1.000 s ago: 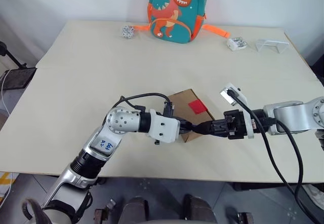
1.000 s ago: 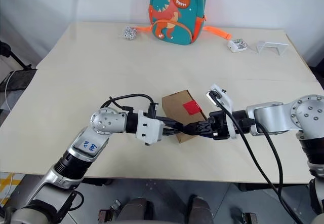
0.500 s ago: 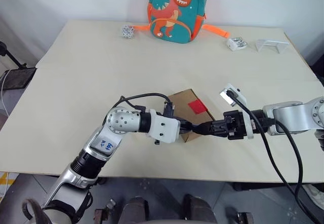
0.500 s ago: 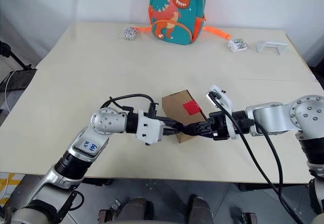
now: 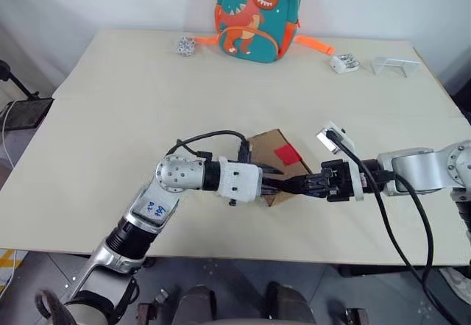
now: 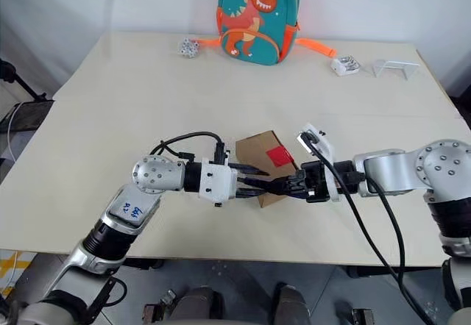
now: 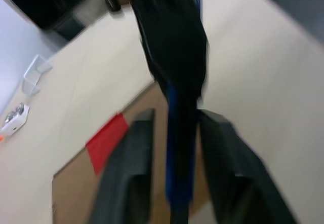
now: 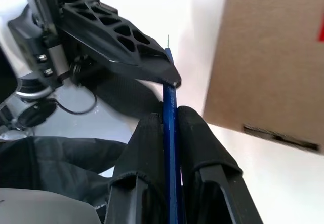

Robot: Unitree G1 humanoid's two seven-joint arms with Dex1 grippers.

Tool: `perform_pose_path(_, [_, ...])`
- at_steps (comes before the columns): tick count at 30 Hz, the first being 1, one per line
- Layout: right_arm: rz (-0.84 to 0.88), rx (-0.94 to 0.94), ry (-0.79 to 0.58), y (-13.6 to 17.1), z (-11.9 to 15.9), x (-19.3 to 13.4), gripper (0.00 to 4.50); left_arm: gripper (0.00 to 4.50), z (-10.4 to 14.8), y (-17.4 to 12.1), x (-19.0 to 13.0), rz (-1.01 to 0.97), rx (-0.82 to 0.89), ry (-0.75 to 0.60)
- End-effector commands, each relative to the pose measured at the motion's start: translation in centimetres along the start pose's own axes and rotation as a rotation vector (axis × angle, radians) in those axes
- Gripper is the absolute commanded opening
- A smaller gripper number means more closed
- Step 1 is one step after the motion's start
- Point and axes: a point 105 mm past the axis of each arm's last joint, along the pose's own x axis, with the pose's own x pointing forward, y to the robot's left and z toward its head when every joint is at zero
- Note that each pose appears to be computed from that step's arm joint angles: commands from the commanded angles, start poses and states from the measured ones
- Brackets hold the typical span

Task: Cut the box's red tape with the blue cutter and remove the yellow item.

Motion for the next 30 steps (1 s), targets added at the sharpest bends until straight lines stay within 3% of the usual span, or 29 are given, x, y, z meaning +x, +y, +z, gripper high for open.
perform_pose_path(1, [0.029,-0.023,-0.010,0.8,0.3,-0.3,0.11,2.83,1.9,1.1,-1.5,0.036,-0.002,-0.087])
perform_pose_path(7, [0.025,-0.039,-0.054,1.0,1.3,-0.9,0.11,4.50,2.6,1.5,-5.0,0.023,-0.109,-0.150])
perform_pose_path(10, [0.014,-0.056,-0.085,1.2,1.7,-1.7,0.11,4.50,3.0,2.2,-7.9,0.063,-0.241,-0.196])
perform_pose_path(15, [-0.014,-0.148,-0.192,2.5,2.6,-4.5,0.11,4.50,0.6,5.4,-13.3,0.327,-0.438,-0.144])
perform_pose_path(18, [-0.066,-0.177,-0.228,2.6,2.4,-5.7,0.11,3.95,-1.3,6.0,-14.9,0.414,-0.498,-0.099])
perform_pose_path(22, [-0.237,-0.200,-0.303,1.5,2.0,-7.7,0.11,2.80,-3.9,5.5,-14.7,0.459,-0.540,-0.030])
perform_pose_path(28, [-0.538,-0.318,-0.424,0.0,1.7,-9.3,0.11,0.94,-4.3,5.2,-8.6,0.337,-0.551,-0.070])
perform_pose_path(30, [-0.518,-0.306,-0.426,0.6,1.2,-8.2,0.11,0.34,-4.2,5.5,-7.0,0.290,-0.515,-0.068])
